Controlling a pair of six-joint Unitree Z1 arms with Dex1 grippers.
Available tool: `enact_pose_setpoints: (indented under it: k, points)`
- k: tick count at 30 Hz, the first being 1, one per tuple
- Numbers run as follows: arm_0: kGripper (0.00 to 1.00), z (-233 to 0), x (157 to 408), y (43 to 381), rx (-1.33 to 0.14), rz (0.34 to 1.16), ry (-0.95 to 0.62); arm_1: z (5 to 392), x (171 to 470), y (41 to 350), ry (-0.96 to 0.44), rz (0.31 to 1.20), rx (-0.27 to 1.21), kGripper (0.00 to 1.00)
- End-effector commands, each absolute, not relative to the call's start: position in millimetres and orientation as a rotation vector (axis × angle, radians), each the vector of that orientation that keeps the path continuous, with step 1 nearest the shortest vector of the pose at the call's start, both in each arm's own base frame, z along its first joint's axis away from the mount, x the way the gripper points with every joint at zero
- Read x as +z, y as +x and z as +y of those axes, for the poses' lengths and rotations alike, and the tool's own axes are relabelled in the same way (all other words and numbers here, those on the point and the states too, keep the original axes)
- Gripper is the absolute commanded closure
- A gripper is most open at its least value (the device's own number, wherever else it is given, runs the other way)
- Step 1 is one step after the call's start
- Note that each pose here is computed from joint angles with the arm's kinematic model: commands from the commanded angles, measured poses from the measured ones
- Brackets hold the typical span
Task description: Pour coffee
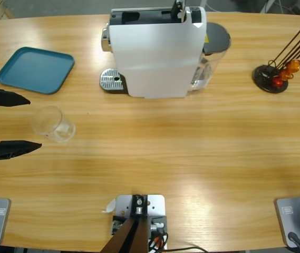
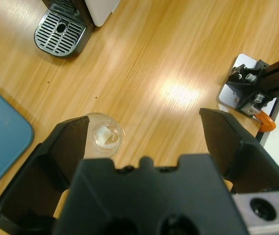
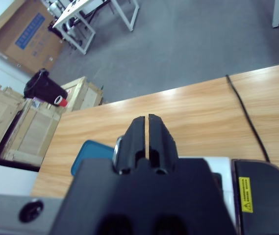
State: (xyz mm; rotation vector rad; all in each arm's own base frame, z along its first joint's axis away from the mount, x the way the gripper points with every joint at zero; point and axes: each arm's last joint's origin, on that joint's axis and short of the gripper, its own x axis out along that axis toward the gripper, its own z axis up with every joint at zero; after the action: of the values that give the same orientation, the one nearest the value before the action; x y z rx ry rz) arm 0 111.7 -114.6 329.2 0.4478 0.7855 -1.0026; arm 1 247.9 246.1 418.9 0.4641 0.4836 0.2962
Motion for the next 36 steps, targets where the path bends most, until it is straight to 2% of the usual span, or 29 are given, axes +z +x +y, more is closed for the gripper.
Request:
enact_pose_setpoints:
  k: [1,10,17,29,36]
  points:
    - [0.027,-114.3,315.5,110.0,-0.994,0.835,0.452,280.2,396.5,236.3,0.394,0.602,0.352,1.000]
    - [0.027,-112.1,312.6,107.7,-0.991,0.839,0.455,313.2,403.4,256.1,0.352,0.637,0.339,1.000]
    - [0.026,-111.6,310.5,107.2,-0.991,0.843,0.455,323.5,381.4,255.8,0.293,0.702,0.296,1.000]
    - [0.027,-110.9,309.9,106.4,-0.991,0.843,0.456,348.0,349.2,255.6,0.263,0.758,0.270,1.000]
    - [0.027,-111.6,308.6,107.0,-0.993,0.850,0.458,355.0,345.0,251.1,0.253,0.752,0.266,1.000]
